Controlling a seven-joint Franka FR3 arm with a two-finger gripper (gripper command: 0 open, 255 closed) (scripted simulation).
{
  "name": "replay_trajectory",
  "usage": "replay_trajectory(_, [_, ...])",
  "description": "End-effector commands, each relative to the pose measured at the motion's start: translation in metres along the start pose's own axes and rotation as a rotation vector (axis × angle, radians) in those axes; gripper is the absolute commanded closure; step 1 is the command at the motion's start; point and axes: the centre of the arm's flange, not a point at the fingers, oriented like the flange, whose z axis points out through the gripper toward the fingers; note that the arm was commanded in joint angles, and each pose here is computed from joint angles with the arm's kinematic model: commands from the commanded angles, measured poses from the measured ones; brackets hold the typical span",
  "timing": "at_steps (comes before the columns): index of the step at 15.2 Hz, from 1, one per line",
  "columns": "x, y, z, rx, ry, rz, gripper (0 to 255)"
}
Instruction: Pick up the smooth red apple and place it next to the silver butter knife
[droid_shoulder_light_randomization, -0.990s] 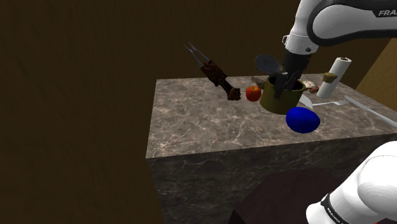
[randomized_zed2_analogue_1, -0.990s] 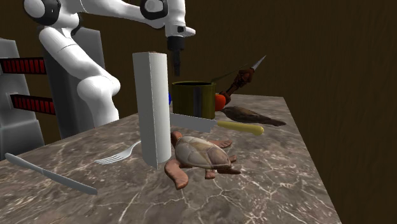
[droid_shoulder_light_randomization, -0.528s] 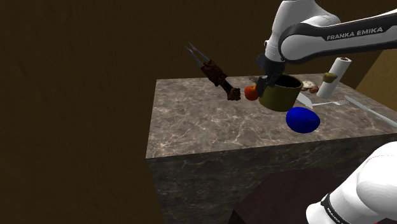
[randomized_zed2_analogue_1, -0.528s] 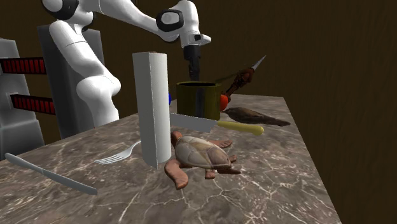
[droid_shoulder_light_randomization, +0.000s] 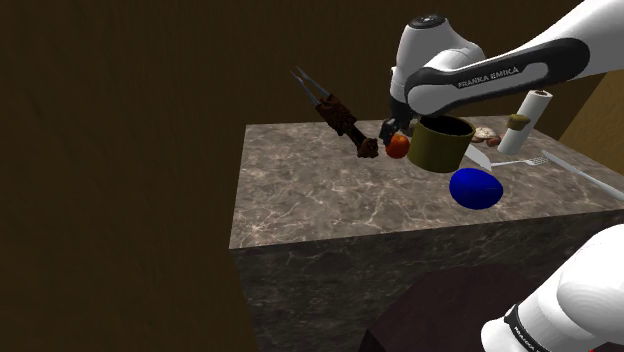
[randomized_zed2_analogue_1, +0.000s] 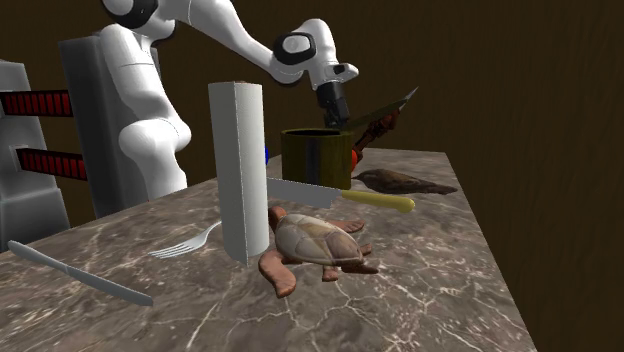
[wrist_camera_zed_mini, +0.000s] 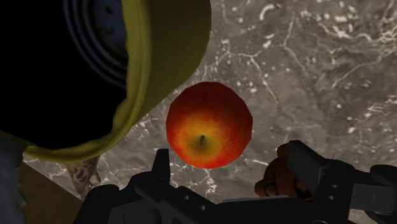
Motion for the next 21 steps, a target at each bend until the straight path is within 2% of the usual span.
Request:
replay_trajectory(1, [0.007,0.004,0.011,-0.013,0.009,-0.004,0])
replay_trajectory(7, [0.007,0.005,0.046,-0.013,0.009,-0.004,0])
replay_trajectory(15, [0.007,0.005,0.046,-0.013,0.009,-0.004,0])
replay_trajectory(16, [0.007,0.005,0.046,-0.013,0.009,-0.004,255])
replay_trajectory(21, [0.007,0.006,0.046,-0.013,0.009,-0.004,255])
